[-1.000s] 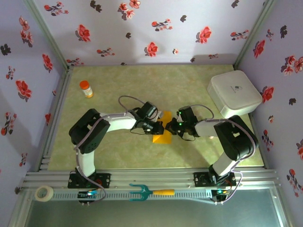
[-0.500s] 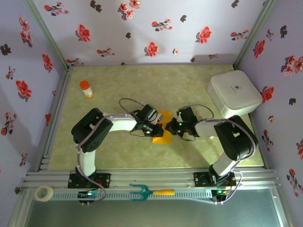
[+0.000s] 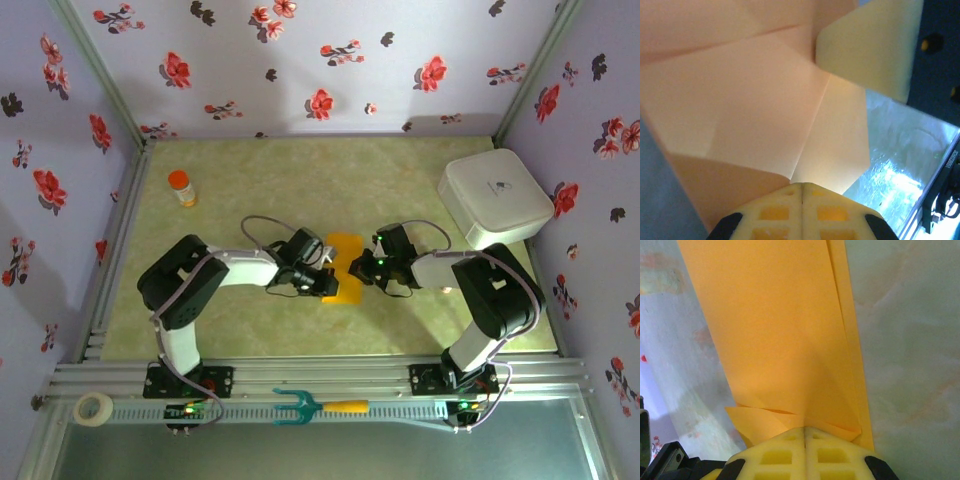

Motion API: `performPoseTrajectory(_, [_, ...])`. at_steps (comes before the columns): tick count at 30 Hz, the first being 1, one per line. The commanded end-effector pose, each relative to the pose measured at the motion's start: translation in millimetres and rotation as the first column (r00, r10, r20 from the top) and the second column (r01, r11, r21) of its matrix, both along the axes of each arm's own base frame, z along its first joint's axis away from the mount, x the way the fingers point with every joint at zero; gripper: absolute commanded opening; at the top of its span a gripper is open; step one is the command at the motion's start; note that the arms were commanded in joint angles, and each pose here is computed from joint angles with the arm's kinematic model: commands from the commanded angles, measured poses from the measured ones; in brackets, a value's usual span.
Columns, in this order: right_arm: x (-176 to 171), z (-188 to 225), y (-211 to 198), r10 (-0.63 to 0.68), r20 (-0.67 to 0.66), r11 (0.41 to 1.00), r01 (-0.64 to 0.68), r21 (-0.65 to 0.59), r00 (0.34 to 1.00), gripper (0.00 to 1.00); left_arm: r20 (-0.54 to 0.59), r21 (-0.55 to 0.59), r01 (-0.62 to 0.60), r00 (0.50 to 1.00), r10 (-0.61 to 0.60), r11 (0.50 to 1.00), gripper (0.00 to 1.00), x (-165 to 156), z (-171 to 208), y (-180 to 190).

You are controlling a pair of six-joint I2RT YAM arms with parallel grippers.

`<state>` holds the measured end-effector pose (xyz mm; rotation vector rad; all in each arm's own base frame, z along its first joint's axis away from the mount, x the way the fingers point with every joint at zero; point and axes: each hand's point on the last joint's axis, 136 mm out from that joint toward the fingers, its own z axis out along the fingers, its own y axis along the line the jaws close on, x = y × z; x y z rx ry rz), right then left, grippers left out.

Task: Fold a paper plane with a square sheet of paper (pick it up from the middle)
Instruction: Fold the triangle a second time at the center of the table.

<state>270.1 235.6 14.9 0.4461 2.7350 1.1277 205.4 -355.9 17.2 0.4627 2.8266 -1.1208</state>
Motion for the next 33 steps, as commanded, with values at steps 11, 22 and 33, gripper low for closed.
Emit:
performPoseTrajectory(11, [-15.0, -33.2, -26.7, -0.044, -0.085, 0.988, 0.031, -0.149, 0.995, 0.0, -0.11, 0.095, -0.046, 0.992, 0.057, 0.994, 0.0, -41.0, -21.2, 52.8])
performPoseTrajectory(22, [-12.0, -28.4, -24.6, -0.043, -0.072, 0.99, 0.032, -0.139, 0.996, 0.0, 0.085, -0.068, -0.084, 0.992, 0.09, 0.994, 0.0, -0.2, 53.4, 29.8])
performPoseTrajectory(33, [-9.7, -22.1, -21.2, -0.029, -0.063, 0.992, 0.021, -0.125, 0.998, 0.0, 0.015, 0.026, -0.028, 1.0, 0.028, 0.999, 0.0, 12.2, 8.2, 12.3])
